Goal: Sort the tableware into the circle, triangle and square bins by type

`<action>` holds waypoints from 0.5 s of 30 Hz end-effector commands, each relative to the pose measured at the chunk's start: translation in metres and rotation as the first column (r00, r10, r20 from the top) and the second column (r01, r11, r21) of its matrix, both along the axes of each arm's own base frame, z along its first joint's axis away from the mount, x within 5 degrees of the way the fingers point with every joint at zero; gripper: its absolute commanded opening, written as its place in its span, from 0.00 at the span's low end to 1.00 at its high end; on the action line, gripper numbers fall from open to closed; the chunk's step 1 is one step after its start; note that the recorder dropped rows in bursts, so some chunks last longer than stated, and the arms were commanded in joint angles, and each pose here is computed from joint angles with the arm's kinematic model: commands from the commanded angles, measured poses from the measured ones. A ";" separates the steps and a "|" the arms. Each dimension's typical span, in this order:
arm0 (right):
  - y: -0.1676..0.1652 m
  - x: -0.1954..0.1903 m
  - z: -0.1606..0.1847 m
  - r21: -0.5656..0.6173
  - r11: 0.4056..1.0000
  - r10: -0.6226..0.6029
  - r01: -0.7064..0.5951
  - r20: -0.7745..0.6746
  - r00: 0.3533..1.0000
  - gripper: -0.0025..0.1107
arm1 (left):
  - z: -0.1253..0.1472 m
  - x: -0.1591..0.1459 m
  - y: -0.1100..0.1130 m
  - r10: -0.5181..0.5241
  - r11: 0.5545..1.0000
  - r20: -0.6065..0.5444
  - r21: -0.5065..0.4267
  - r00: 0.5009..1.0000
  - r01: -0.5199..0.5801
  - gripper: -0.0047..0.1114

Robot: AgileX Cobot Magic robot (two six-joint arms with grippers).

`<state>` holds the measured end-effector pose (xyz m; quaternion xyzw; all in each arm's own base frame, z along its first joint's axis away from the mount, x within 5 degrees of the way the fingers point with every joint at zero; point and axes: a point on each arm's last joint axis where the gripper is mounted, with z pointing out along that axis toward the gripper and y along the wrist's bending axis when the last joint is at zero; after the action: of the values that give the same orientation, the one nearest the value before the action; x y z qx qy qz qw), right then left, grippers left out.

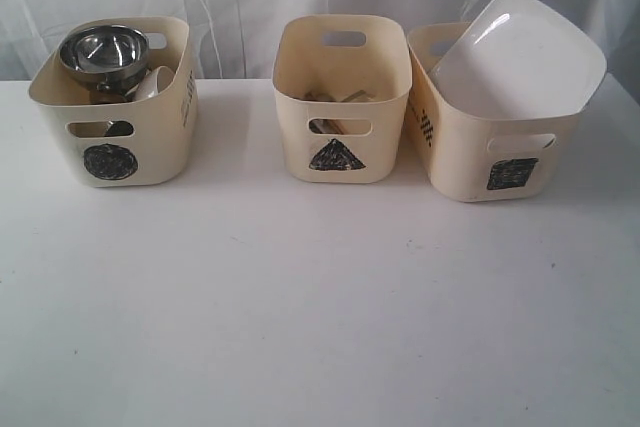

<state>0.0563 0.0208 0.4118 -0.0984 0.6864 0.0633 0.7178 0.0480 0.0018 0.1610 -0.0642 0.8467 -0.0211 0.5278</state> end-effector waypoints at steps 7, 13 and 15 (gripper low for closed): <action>-0.005 0.003 -0.003 -0.090 0.994 -0.061 0.063 0.027 0.998 0.02 | -0.005 -0.001 0.000 -0.004 1.000 -0.022 -0.002 1.000 0.004 0.04; -0.014 0.024 -0.044 0.007 0.988 -0.154 0.154 0.052 0.987 0.02 | -0.005 -0.001 0.000 -0.004 1.000 -0.022 -0.002 1.000 0.004 0.04; -0.017 0.027 -0.077 0.047 0.982 -0.187 0.186 0.027 0.982 0.02 | -0.005 -0.001 0.000 -0.004 1.000 -0.022 -0.002 1.000 0.004 0.04</action>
<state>0.0806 0.0074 0.3663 -0.0478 0.6804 0.0085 0.7313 0.0480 0.0018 0.1610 -0.0642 0.8467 -0.0211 0.5278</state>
